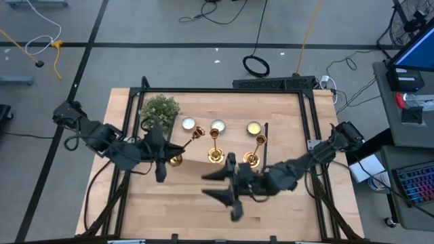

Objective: Pick & Place candle stick holders
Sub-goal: Put the gold candle holder on the shelf

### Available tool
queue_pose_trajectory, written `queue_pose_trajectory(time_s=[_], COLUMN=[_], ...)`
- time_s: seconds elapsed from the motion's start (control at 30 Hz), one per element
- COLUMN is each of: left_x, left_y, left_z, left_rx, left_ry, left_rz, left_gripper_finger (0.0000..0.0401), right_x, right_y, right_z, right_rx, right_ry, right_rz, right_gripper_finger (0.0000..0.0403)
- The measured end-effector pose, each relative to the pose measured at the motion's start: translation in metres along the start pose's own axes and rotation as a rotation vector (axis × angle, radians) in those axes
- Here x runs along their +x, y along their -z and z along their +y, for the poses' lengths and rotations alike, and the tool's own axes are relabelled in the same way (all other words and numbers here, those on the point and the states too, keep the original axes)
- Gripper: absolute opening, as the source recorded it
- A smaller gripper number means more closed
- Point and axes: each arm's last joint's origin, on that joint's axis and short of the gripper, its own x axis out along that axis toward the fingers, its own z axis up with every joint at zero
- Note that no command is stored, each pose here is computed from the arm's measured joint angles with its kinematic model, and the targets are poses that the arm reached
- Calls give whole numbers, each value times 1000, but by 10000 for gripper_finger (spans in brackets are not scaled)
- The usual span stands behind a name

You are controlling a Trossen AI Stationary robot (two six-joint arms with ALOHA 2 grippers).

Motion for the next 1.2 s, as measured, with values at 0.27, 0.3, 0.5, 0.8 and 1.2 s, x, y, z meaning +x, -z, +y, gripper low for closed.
queue_pose_trajectory(time_s=[0.27,0.3,0.5,0.8,1.2], left_x=[-3,-3,-7,-10,11], left_y=[-1,-1,0,7,28], left_z=[1,1,1,-3,-14], left_rx=[-12,-18,-42,-130,-254], left_ry=[-66,-72,-155,-238,-393], left_rz=[-49,-53,-119,-211,-348], left_gripper_finger=[14,14,14,14,14], right_x=[-9,-11,-26,-60,-108], right_y=[-19,-22,-45,-79,-114], right_z=[6,8,15,18,18], right_rx=[-9,-15,-62,-117,-102], right_ry=[-38,-56,-139,-155,-199], right_rz=[-34,-38,-49,65,191], right_gripper_finger=[177,176,174,169,169])
